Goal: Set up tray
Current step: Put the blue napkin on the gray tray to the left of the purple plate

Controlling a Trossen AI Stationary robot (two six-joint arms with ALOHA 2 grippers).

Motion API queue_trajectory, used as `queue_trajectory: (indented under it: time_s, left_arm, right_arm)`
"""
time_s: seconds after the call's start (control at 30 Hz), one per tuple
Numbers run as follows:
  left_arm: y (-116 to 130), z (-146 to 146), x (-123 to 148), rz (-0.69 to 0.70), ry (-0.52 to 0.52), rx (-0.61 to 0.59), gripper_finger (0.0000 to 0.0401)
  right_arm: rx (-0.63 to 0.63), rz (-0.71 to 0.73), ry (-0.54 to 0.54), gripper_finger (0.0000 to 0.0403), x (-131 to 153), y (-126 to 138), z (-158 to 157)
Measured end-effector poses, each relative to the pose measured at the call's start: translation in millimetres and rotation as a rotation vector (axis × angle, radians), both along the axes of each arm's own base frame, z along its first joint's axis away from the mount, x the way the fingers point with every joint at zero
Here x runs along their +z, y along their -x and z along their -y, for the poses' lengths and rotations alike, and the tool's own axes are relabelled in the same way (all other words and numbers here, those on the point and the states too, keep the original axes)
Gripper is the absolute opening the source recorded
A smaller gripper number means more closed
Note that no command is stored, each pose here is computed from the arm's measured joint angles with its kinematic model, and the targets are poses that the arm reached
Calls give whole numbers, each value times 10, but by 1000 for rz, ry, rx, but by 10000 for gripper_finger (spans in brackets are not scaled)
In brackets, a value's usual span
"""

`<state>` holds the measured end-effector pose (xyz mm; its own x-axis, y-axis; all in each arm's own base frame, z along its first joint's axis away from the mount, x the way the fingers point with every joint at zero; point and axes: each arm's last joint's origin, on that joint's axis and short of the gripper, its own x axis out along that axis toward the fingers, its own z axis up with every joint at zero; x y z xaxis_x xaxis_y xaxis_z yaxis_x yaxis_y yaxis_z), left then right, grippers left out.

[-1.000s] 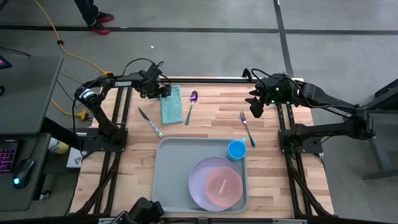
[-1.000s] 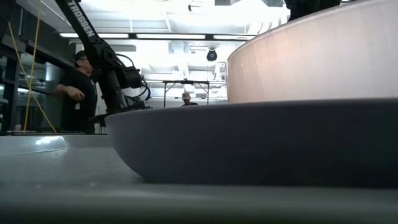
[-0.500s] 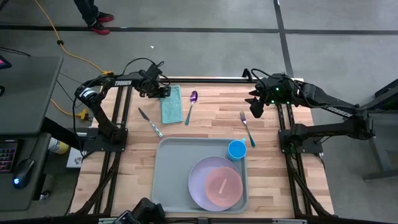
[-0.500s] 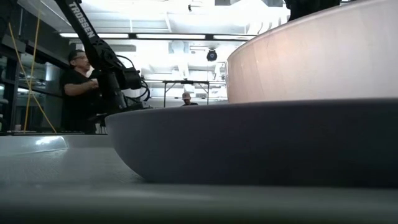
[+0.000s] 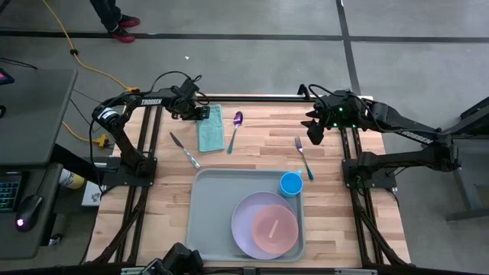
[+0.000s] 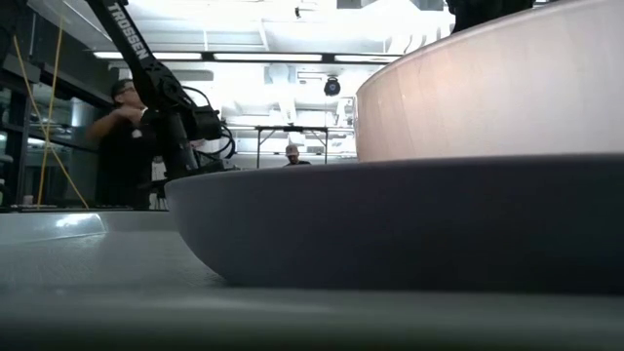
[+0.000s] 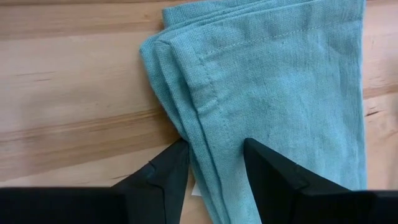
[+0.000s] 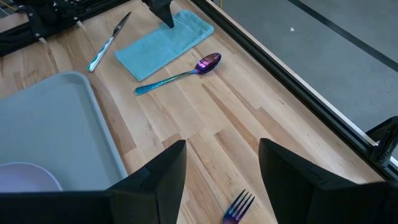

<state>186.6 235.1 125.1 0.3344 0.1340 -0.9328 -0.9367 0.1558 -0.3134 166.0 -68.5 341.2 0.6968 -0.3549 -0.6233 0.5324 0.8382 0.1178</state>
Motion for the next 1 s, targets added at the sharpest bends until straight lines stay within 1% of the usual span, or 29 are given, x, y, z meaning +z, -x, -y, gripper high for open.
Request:
queue_trajectory:
  time_s: [0.13, 0.23, 0.37, 0.63, 0.8, 1.0]
  left_arm:
    - [0, 0, -1, 0, 0, -1, 188]
    - [0, 1, -1, 0, -1, -2, 179]
    - [4, 3, -4, -8, -4, -1, 149]
    - [-29, -12, -15, 24, -18, -30, 83]
    - [-32, -14, -16, 21, -25, -28, 18]
    - [-34, -20, -9, 11, -54, -54, 12]
  right_arm:
    - [0, 0, 0, 179, 0, 0, 0]
    - [1, 0, 0, 179, 0, 0, 0]
    - [0, 0, 0, 179, 0, 0, 0]
    - [4, 2, -6, 179, 0, -1, -2]
    - [4, 3, -8, 179, 0, -1, -3]
    - [7, 12, -30, 179, -1, -3, -8]
